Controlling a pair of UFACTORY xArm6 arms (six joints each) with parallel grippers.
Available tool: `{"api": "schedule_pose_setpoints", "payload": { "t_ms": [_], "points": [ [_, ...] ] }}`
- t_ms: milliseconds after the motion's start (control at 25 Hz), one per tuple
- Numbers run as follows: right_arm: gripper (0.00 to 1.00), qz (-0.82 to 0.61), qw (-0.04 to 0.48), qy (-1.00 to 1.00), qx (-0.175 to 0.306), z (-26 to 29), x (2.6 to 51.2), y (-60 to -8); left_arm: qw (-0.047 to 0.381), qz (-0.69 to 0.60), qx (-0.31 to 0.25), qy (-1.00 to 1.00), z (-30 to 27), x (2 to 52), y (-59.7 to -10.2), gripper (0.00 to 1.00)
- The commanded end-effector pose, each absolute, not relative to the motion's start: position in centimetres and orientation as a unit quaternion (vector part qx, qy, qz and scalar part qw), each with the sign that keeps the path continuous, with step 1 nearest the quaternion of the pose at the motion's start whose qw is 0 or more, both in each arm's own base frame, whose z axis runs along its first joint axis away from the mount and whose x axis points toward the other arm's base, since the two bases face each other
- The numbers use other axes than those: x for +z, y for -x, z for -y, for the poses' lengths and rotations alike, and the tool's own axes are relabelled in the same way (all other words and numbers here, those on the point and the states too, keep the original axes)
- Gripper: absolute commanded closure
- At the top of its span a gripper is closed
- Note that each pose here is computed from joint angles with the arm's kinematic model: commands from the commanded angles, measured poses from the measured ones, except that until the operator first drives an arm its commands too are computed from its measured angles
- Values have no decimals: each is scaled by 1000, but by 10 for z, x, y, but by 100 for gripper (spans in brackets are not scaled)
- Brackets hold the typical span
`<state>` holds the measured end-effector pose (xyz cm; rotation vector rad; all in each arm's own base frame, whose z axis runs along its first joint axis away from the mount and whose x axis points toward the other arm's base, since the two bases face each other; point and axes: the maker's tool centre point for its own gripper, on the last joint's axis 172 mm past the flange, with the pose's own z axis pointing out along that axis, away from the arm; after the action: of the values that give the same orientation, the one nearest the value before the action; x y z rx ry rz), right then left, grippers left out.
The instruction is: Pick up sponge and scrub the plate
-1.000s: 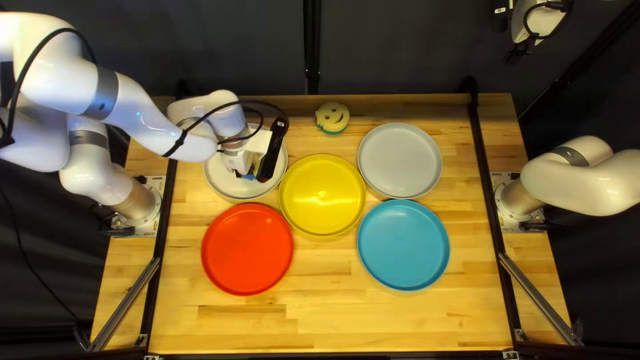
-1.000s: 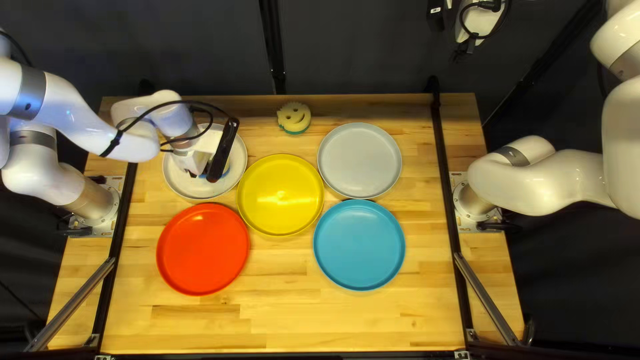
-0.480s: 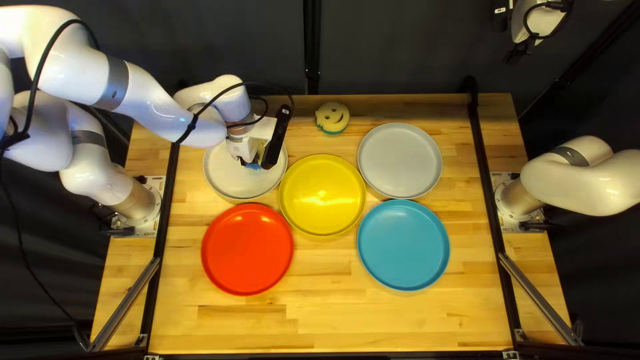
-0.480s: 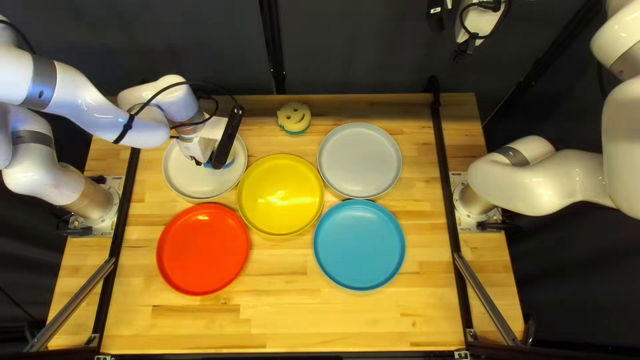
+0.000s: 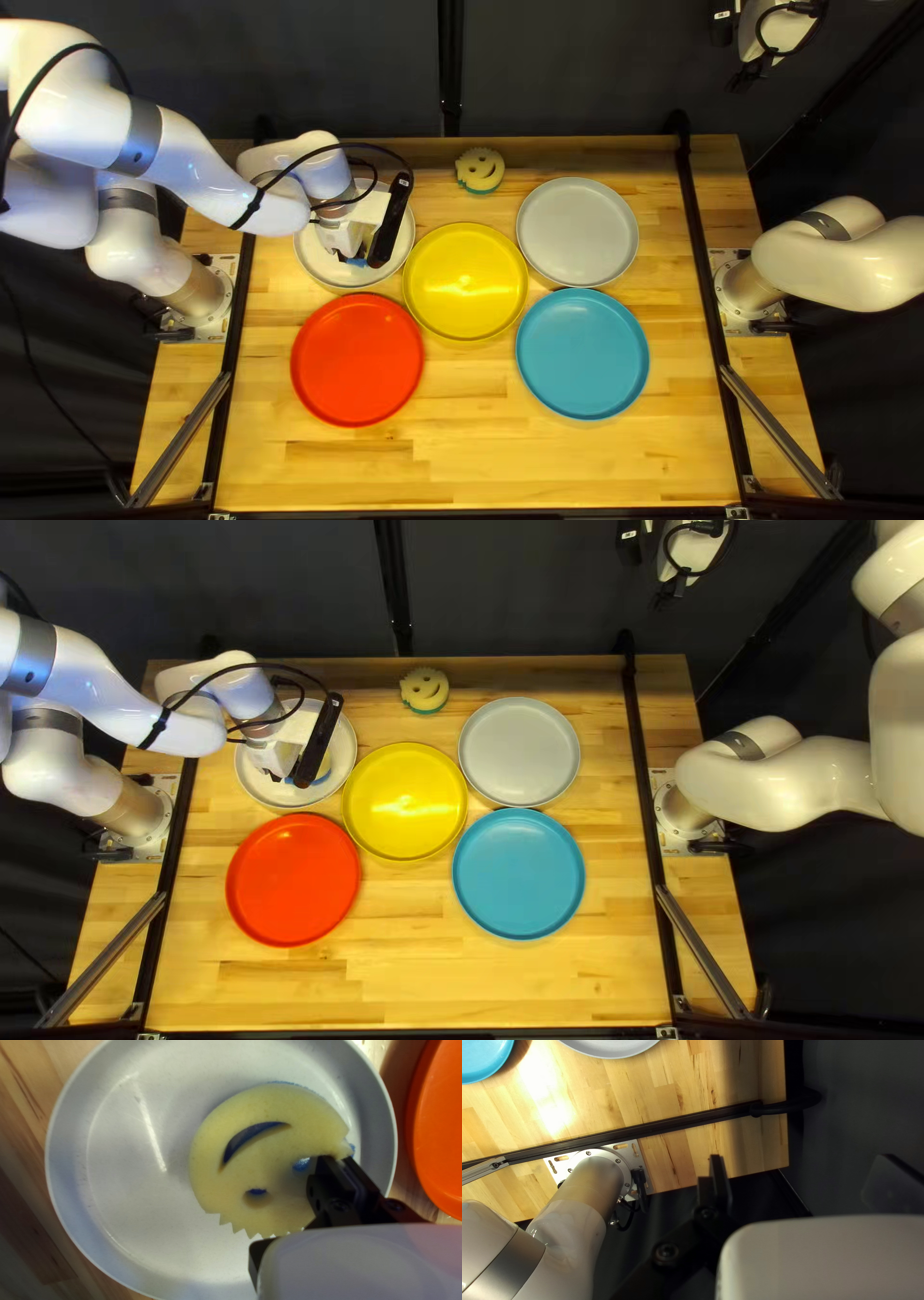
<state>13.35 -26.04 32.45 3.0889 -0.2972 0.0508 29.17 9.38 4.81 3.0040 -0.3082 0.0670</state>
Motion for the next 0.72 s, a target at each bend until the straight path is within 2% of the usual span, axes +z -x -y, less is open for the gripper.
{"api": "schedule_pose_setpoints", "payload": {
  "t_ms": [40,320,720],
  "points": [
    [0,96,19,-995,16,260,324,-134,66,96,20,-993,-119,43,-279,100],
    [0,96,19,-995,16,260,324,-134,71,91,15,-993,-123,37,-268,100],
    [0,96,19,-995,16,260,324,-134,76,91,7,-993,-74,39,-251,100]
  ]
}}
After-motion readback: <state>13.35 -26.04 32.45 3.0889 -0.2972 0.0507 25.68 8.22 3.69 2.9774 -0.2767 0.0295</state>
